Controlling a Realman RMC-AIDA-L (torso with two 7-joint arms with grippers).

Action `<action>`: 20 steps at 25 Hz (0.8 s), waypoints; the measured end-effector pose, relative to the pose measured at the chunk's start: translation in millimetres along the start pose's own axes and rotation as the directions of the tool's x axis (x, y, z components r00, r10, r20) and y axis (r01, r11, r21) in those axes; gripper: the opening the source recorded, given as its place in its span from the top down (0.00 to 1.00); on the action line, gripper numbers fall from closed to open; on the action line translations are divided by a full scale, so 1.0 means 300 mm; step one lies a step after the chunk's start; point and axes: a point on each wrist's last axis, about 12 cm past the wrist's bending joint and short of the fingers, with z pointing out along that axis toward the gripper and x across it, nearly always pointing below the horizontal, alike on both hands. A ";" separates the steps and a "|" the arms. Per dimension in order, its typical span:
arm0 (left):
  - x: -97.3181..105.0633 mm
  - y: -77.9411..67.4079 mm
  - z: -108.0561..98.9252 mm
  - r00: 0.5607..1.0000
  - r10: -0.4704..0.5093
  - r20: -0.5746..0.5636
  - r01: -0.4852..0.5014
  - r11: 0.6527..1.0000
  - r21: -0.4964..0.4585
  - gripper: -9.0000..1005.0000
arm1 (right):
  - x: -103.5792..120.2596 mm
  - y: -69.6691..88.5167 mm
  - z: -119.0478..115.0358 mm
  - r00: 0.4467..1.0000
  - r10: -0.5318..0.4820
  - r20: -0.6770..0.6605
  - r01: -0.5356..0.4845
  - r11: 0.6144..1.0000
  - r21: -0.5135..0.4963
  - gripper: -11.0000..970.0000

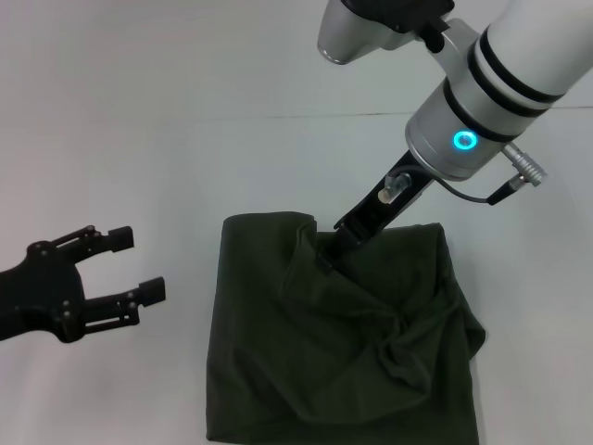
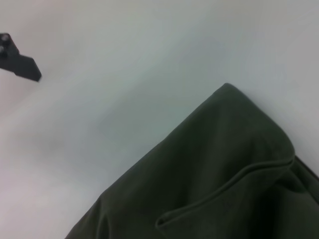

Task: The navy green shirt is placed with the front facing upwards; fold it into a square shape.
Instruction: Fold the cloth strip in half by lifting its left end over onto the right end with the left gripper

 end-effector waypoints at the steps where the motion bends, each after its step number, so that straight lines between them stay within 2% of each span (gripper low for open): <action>1: -0.002 0.005 -0.005 1.000 -0.001 0.000 0.001 1.000 -0.009 0.12 | -0.003 0.001 0.002 1.000 -0.002 0.003 0.002 1.000 0.004 0.31; 7: -0.005 0.022 -0.021 1.000 -0.004 0.006 0.004 0.999 -0.054 0.12 | -0.024 0.005 0.025 1.000 -0.006 0.030 0.005 1.000 0.029 0.31; 15: 0.002 0.043 -0.012 1.000 -0.012 0.001 0.012 0.994 -0.109 0.12 | -0.073 0.064 0.089 0.999 -0.029 -0.016 0.029 0.998 0.051 0.31; 20: 0.005 0.043 -0.008 1.000 -0.017 0.003 0.017 0.994 -0.112 0.12 | -0.098 0.073 0.094 1.000 -0.022 0.011 0.021 0.998 0.055 0.32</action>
